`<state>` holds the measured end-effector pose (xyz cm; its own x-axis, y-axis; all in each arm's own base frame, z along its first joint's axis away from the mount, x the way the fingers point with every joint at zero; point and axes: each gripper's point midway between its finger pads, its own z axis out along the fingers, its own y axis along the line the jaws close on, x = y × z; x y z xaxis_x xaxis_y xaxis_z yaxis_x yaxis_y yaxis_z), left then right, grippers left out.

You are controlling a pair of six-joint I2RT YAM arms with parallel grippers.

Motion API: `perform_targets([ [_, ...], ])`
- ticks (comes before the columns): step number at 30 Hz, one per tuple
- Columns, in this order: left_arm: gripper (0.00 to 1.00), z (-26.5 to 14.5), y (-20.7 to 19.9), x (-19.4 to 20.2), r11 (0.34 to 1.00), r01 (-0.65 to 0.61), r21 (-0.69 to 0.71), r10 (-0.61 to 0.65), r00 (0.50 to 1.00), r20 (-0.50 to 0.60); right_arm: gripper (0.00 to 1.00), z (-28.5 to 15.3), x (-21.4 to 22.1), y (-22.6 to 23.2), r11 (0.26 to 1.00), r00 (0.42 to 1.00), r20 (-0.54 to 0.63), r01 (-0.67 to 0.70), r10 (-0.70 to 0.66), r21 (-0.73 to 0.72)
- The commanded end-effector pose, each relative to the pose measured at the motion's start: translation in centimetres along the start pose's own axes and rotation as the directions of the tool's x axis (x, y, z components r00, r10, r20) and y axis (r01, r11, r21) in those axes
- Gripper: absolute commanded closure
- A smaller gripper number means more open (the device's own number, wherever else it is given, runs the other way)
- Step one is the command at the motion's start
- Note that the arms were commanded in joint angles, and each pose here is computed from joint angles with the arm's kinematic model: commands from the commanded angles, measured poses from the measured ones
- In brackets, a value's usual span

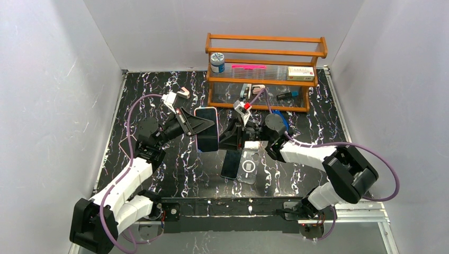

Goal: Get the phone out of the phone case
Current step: Remove the phone case from the phone.

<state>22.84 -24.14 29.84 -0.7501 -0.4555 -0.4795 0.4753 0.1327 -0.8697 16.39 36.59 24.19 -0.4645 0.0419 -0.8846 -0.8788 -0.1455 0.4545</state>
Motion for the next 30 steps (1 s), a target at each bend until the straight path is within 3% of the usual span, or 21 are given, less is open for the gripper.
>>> perform_targets([
  [1, 1.00, -0.3, -2.9, 3.4, 0.993, 0.053, 0.106, -0.038, 0.990, -0.136, 0.63, 0.6, -7.0, -1.2, 0.998, 0.960, 0.276, 0.016, -0.033, 0.065],
  [10, 1.00, 0.3, -1.2, 4.3, 0.994, 0.075, 0.074, -0.063, 0.987, -0.148, 0.52, 0.9, -8.0, -0.6, 0.998, 0.943, 0.330, -0.030, 0.047, -0.056],
  [13, 0.97, 0.7, 0.2, 4.3, 0.997, 0.073, 0.038, -0.067, 0.988, -0.138, 0.62, 0.9, -7.8, -0.5, 0.996, 0.941, 0.332, -0.043, 0.069, -0.084],
  [18, 0.69, 1.6, 3.4, 3.5, 0.994, -0.015, -0.105, 0.001, 0.991, -0.135, 0.97, 0.1, -6.2, -1.6, 0.991, 0.938, 0.320, -0.127, 0.135, -0.046],
  [24, 0.34, 1.1, 7.0, 1.5, 0.929, -0.134, -0.345, 0.091, 0.986, -0.138, 0.99, -1.4, -3.8, -3.5, 0.962, 0.929, 0.285, -0.265, 0.236, 0.065],
  [30, 0.21, -1.3, 9.3, -1.7, 0.758, -0.284, -0.588, 0.227, 0.959, -0.170, 0.99, -2.6, -1.1, -6.3, 0.868, 0.903, 0.253, -0.412, 0.348, 0.276],
])
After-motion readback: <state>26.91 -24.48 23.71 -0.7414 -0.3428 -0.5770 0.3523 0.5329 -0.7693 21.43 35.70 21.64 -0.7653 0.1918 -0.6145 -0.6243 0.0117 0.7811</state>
